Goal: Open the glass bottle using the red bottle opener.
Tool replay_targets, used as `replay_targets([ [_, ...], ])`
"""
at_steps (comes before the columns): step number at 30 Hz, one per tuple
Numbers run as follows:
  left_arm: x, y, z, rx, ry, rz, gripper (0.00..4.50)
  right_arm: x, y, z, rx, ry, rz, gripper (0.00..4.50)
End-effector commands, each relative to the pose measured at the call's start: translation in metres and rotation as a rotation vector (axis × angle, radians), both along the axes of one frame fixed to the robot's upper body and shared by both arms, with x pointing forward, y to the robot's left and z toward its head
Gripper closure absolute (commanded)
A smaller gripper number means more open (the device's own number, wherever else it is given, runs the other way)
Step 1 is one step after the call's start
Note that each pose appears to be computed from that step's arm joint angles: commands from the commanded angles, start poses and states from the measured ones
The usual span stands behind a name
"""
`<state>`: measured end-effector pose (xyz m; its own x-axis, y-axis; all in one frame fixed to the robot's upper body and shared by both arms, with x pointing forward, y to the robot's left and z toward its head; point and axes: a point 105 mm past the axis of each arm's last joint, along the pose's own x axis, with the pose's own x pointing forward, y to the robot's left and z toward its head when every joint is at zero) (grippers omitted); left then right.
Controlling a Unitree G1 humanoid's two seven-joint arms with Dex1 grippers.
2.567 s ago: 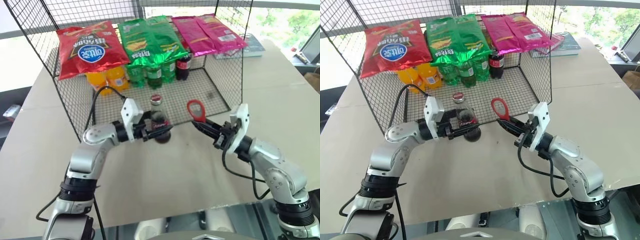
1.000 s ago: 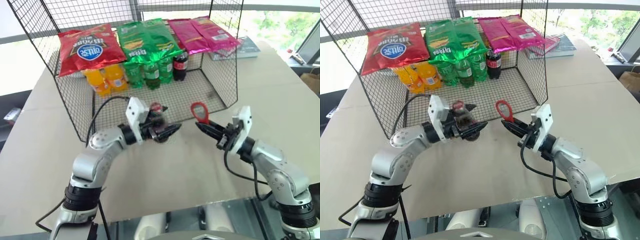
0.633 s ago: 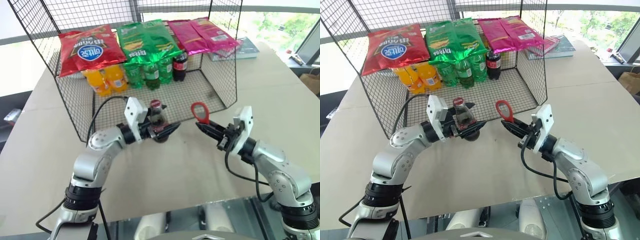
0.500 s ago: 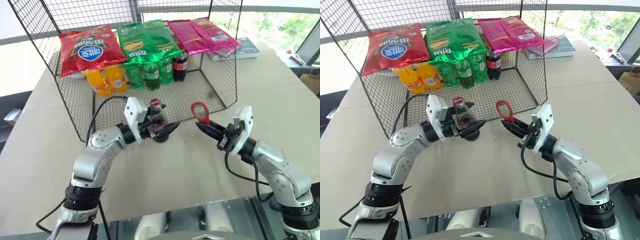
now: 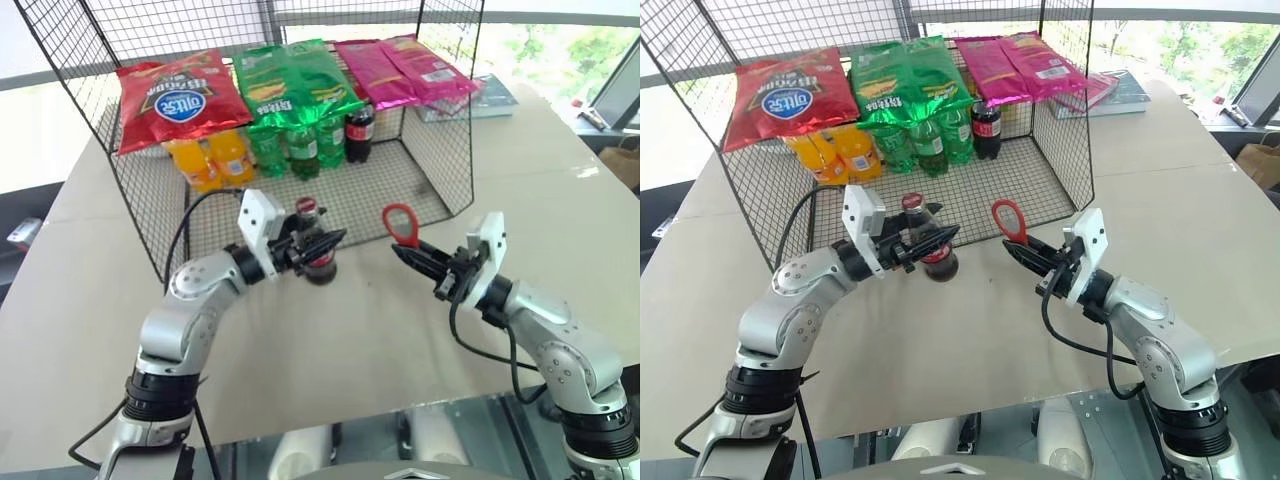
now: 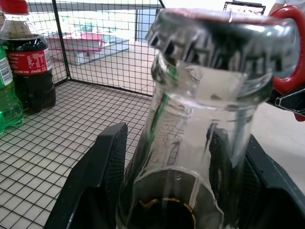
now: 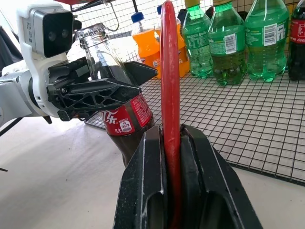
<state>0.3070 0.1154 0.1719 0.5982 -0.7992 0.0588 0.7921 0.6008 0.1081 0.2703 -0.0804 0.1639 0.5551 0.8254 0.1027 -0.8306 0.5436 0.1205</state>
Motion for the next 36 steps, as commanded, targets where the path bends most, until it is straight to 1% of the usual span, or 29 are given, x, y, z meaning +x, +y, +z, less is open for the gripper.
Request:
replay_targets([
  [1, -0.007, 0.000, 0.008, 0.010, -0.040, -0.018, 2.24, -0.004, 0.001, 0.012, 0.017, -0.051, 0.014, 4.50],
  [5, -0.019, -0.013, 0.021, -0.035, -0.074, -0.094, 2.24, -0.004, 0.000, 0.014, 0.013, -0.059, 0.015, 4.50],
  [12, -0.027, -0.030, 0.038, -0.063, -0.093, -0.187, 2.24, -0.001, -0.005, 0.019, 0.006, -0.079, 0.001, 4.50],
  [15, -0.028, -0.034, 0.036, -0.043, -0.086, -0.220, 2.24, -0.001, -0.008, 0.021, 0.002, -0.086, -0.004, 4.50],
  [21, -0.024, -0.035, 0.004, 0.037, -0.032, -0.231, 2.24, -0.001, -0.009, 0.021, -0.023, -0.104, -0.019, 4.50],
  [23, -0.024, -0.035, -0.001, 0.037, -0.023, -0.234, 2.24, -0.002, -0.009, 0.019, -0.049, -0.117, -0.022, 4.50],
  [28, -0.023, -0.035, -0.002, 0.030, -0.028, -0.223, 2.24, -0.004, -0.007, 0.018, -0.087, -0.146, -0.026, 4.50],
  [30, -0.022, -0.034, -0.002, 0.032, -0.033, -0.221, 2.24, -0.005, -0.005, 0.018, -0.114, -0.180, -0.027, 4.50],
  [36, -0.022, -0.033, 0.000, 0.042, -0.050, -0.218, 2.24, -0.004, 0.008, 0.022, -0.238, -0.357, -0.039, 4.50],
])
